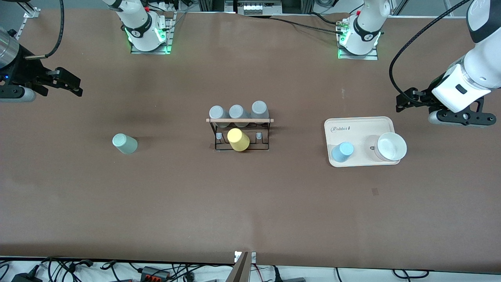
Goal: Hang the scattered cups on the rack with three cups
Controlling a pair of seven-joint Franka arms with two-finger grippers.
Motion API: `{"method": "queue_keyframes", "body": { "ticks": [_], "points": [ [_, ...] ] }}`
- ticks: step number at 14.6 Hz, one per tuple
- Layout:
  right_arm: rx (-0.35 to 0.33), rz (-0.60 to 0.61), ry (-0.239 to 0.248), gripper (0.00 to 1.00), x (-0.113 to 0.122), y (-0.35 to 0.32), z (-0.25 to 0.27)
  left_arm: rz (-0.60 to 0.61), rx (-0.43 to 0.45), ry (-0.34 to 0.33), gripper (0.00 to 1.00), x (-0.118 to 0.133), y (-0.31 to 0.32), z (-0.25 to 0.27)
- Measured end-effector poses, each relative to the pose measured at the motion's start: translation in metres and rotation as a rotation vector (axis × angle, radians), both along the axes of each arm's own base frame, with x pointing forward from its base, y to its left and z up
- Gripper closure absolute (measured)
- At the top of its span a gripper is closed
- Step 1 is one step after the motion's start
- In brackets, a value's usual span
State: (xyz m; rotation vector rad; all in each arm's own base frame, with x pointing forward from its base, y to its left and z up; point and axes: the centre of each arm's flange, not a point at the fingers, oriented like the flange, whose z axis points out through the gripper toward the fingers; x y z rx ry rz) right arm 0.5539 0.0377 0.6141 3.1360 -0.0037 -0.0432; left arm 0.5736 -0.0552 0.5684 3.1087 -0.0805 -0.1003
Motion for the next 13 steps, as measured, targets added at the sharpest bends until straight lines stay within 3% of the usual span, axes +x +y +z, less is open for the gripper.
{"method": "queue_keyframes", "body": {
  "ticks": [13],
  "points": [
    [-0.001, 0.002, -0.006, 0.00, 0.0005, 0.0009, 0.0041, 0.004, -0.002, 0.002, 0.00, 0.0019, 0.0008, -0.0029]
  ]
}}
